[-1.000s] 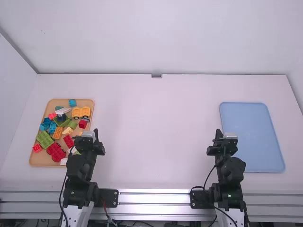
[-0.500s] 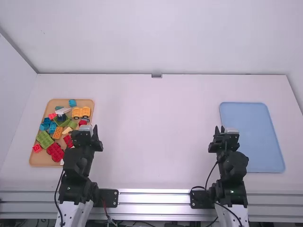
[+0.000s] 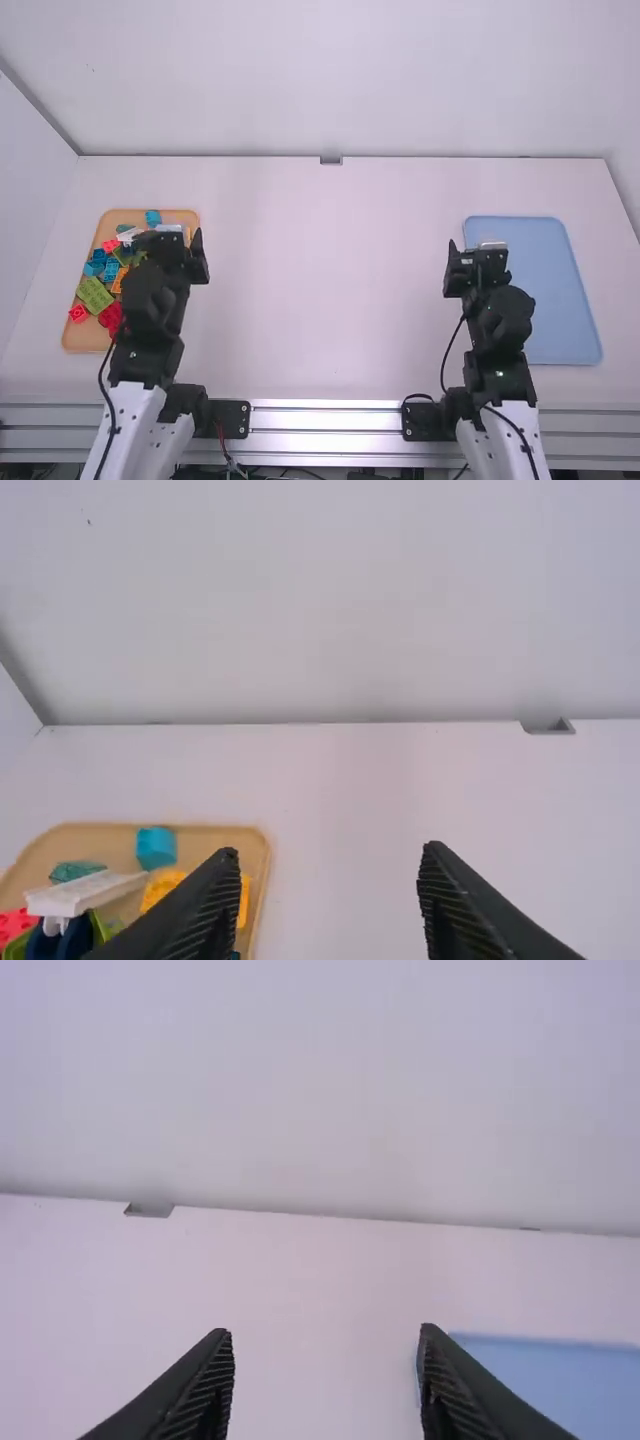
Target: Assemble lego blocks to make yellow taxi
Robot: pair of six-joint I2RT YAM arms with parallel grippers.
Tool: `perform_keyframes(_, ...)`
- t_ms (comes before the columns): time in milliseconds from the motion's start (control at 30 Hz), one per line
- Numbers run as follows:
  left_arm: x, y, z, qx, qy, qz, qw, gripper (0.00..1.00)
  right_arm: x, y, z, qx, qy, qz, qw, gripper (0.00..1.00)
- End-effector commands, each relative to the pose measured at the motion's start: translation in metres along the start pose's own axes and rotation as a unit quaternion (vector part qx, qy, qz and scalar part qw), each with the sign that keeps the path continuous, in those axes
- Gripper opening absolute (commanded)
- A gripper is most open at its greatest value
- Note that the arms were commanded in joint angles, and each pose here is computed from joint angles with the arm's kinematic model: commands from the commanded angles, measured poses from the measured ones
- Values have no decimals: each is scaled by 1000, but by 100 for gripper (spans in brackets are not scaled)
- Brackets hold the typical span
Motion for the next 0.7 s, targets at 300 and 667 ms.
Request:
perform_keyframes(300, 45, -43, 27, -43, -64, 18, 997, 69, 35, -46, 11, -56, -28, -9, 998, 69)
perform_keyframes(667, 113, -90, 50, -65, -106, 100, 987, 87, 75, -63, 16, -83, -42, 5, 996, 87)
Point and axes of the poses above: each hand's point on the last joint's axis, 136 mm out from that joint toward the fingers, its own x axis out along the fingers, its own z axis along the line the jaws close on, y = z × x, the point moved 4 cm from there along -x, back along the fingers, and after that the axes turned 2 degrees about x, right-handed, at the moved point
